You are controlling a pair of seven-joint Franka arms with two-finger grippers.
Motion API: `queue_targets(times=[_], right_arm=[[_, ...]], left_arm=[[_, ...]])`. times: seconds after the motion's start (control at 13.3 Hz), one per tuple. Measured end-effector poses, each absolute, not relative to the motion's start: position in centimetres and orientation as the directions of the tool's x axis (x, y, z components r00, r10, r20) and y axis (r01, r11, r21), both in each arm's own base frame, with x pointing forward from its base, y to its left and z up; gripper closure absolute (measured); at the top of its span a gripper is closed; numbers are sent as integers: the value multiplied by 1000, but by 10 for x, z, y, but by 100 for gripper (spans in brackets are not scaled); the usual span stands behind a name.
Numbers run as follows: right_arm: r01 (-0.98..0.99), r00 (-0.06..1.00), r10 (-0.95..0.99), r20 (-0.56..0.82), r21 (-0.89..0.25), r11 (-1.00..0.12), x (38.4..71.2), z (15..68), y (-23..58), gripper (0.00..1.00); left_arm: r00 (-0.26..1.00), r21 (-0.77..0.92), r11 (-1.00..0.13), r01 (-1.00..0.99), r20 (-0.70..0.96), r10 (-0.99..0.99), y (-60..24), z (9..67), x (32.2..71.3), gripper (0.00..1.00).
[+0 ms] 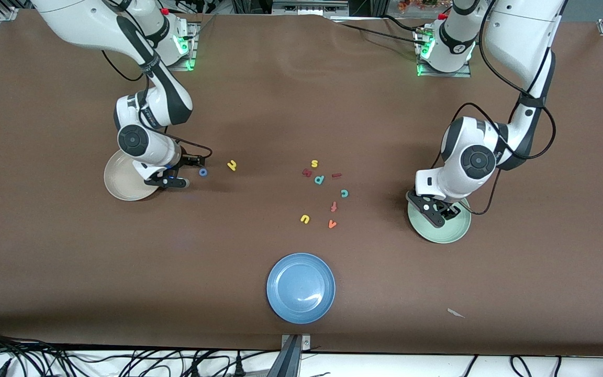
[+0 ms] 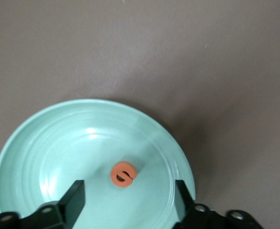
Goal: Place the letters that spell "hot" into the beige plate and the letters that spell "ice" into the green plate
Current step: 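Place the orange e on the green plate while the right gripper lowers, then grasp the orange t with the right gripper while the left gripper grasps the teal c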
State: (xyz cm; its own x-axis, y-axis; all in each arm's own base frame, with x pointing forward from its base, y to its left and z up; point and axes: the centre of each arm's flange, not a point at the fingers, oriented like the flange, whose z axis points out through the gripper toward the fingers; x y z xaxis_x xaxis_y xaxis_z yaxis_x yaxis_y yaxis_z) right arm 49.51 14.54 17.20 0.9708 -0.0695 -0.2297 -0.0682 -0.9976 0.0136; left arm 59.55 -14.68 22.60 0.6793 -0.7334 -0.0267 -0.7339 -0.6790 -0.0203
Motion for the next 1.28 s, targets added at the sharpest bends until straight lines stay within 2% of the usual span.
queue_targets(times=[0.08, 0.45, 0.68, 0.83, 0.9, 1.05, 1.13, 1.2, 1.28], right_arm=[[-68, 971, -69, -230, 13, -998, 496, 172, 144, 26], [-66, 971, -67, -231, 12, -998, 495, 171, 143, 29], [-63, 970, -64, -233, 12, -998, 495, 171, 144, 37], [-63, 970, -64, -233, 12, -998, 495, 170, 144, 51], [-63, 970, -64, -233, 12, -998, 495, 170, 144, 52], [-62, 971, -63, -231, 11, -998, 495, 171, 144, 65], [-62, 971, -63, -231, 11, -998, 495, 172, 144, 65], [-62, 971, -63, -230, 11, -998, 496, 172, 144, 73], [-62, 971, -63, -230, 11, -998, 496, 172, 144, 76]], left_arm=[[692, -21, -692, -722, -14, -722, -157, 233, 595, 1], [747, -14, -748, -664, 9, -664, -242, 241, 568, 0], [733, -17, -733, -679, 31, -680, -306, 236, 562, 0], [711, -18, -712, -702, 38, -702, -338, 218, 567, 0], [706, -17, -707, -707, 34, -707, -345, 208, 570, 0], [697, -15, -697, -717, 21, -717, -350, 192, 571, 0], [692, -12, -692, -722, 15, -722, -352, 187, 570, 0], [685, -7, -685, -728, 12, -728, -355, 184, 568, 0], [677, 0, -677, -736, 13, -736, -362, 183, 563, 0]])
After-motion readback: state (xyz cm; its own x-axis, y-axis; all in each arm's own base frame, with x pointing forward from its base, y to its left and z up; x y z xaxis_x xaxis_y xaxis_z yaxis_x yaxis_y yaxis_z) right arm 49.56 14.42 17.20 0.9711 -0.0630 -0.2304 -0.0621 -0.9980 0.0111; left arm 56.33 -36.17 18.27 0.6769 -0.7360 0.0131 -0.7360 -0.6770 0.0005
